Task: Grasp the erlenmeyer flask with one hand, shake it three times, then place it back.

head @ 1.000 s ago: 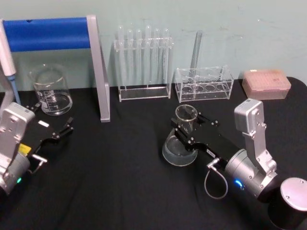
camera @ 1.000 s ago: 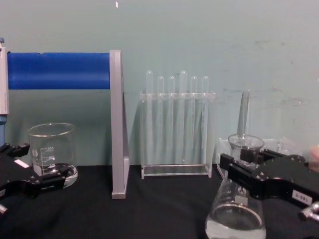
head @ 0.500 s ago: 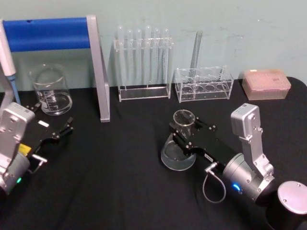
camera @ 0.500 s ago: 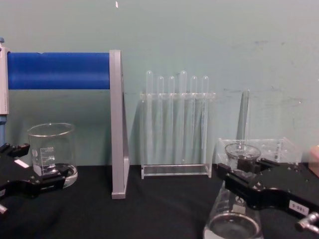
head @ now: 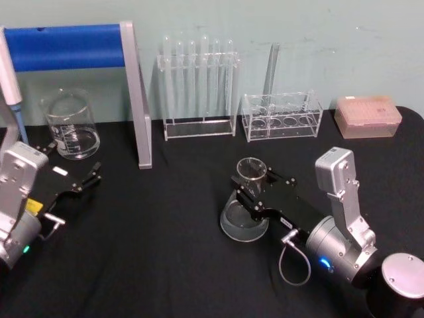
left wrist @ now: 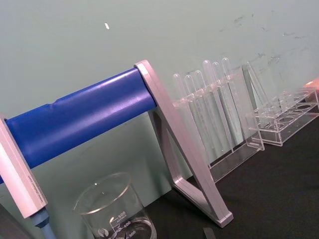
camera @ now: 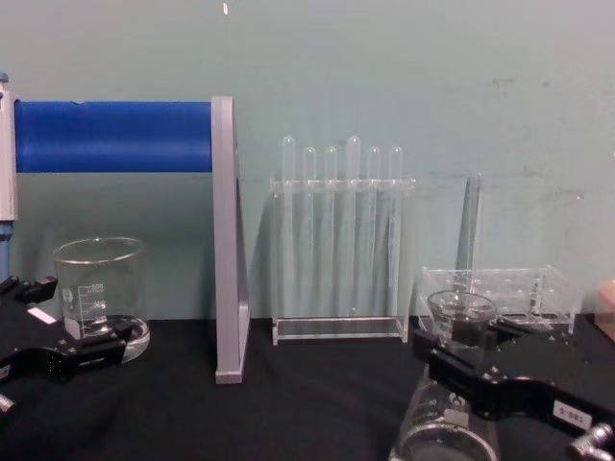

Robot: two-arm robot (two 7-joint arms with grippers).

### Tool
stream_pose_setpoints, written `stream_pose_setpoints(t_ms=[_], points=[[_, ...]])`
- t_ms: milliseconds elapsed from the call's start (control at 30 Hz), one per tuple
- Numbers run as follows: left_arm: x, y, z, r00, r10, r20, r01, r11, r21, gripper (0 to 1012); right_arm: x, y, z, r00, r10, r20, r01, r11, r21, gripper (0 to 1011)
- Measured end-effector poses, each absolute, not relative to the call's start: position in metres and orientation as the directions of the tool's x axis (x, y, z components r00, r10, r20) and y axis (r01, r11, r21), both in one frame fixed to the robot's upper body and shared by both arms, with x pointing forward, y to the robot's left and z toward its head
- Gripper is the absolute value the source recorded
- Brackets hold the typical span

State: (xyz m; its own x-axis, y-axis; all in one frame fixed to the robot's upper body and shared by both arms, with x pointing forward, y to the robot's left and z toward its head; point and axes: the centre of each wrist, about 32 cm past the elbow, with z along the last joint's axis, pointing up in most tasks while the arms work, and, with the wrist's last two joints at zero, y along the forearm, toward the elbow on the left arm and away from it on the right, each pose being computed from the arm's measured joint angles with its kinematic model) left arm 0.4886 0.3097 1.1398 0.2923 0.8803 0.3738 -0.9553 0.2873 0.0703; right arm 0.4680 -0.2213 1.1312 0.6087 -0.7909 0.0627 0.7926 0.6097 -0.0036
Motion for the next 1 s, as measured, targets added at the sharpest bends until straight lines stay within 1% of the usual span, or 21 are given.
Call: stream_pose_setpoints(t_ms=[800,900,933,1000], points=[[0.4886,0.3097,1.1398,0.292,0.88,0.374,-0.955,0.287,0.07,1001,0.4671,-0.2209,1.1316,0.61,-0.79,0.061,0.792,0.611,-0.013,452],[0.4886,0.3097,1.1398,0.292,0.88,0.374,-0.955,0.287,0.07,1001,0.4671,-0.221,1.1317,0.61,-0.79,0.062,0.792,0.611,-0.012,484],[0.4886,0.3097,1.1398,0.292,0.88,0.374,-0.955,0.287,0.07,1001,0.4672,-0.2209,1.1318,0.61,-0.79,0.062,0.792,0.611,-0.012,538],[0.4886,0.3097,1.1398,0.292,0.88,0.374,-0.955,0.287,0.07,1001,0.4673,-0.2211,1.1319,0.61,-0.79,0.062,0.792,0.611,-0.011,611]])
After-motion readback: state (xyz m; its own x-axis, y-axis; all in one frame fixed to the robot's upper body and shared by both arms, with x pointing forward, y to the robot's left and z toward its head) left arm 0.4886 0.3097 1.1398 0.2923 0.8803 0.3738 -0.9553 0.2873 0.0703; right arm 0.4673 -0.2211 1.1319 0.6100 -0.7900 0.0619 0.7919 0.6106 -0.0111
